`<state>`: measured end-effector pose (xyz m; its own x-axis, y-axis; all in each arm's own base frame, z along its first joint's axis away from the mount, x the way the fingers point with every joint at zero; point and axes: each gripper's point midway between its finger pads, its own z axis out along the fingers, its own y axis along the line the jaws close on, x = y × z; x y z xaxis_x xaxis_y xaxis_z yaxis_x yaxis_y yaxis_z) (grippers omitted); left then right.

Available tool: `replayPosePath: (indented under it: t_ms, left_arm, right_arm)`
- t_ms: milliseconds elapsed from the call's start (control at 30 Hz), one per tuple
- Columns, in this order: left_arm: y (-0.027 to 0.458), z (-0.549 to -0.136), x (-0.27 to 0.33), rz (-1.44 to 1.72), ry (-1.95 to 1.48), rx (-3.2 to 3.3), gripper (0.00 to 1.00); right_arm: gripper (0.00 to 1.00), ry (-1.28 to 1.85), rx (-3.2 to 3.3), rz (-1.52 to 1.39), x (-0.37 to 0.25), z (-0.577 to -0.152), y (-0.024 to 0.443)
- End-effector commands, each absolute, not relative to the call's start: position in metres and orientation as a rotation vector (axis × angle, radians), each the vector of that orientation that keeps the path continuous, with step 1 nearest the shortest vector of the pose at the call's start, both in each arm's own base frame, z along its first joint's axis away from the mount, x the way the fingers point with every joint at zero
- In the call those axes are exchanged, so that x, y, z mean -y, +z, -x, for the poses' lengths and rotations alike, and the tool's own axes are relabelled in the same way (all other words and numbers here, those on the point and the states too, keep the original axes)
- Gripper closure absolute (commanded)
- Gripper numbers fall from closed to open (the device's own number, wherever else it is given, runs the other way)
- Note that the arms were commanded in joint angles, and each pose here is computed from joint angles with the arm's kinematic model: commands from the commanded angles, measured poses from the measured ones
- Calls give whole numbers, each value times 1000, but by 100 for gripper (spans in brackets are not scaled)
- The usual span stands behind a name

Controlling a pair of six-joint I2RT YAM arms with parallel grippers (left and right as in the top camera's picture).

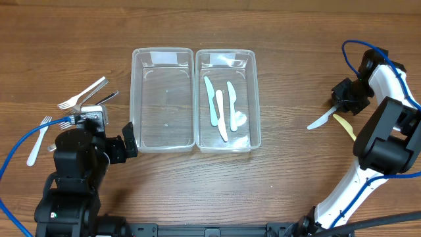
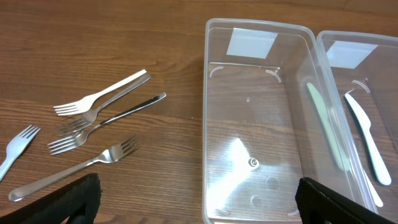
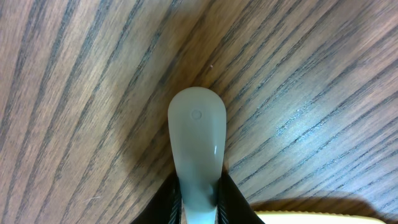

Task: Pack container
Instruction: 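Carry the light-blue knife into the right container and release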

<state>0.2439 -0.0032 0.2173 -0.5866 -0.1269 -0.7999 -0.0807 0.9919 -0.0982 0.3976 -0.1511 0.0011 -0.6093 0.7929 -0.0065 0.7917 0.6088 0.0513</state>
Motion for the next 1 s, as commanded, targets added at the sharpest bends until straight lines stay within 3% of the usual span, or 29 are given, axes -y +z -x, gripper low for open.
replayPosePath:
  t_ms: [0, 267, 400, 533, 767, 967]
  left_arm:
    - [229, -245, 6, 143, -83, -2172, 0]
    - [229, -245, 6, 143, -83, -2171, 0]
    - [229, -245, 6, 143, -83, -2172, 0]
    - [229, -245, 6, 143, -83, -2172, 0]
    - [229, -245, 6, 143, -83, -2172, 0]
    - [229, -245, 6, 143, -83, -2172, 0]
  right_arm:
    - [96, 94, -2765, -1357, 151, -404, 14]
    - [96, 139, -2612, -1024, 123, -429, 157]
    - [96, 193, -2564, -741, 62, -427, 229]
    - [96, 267, -2563, -426, -27, -412, 268]
    - [96, 315, -2656, 22, -167, -388, 248]
    - [96, 262, -2843, 201, -226, -382, 167]
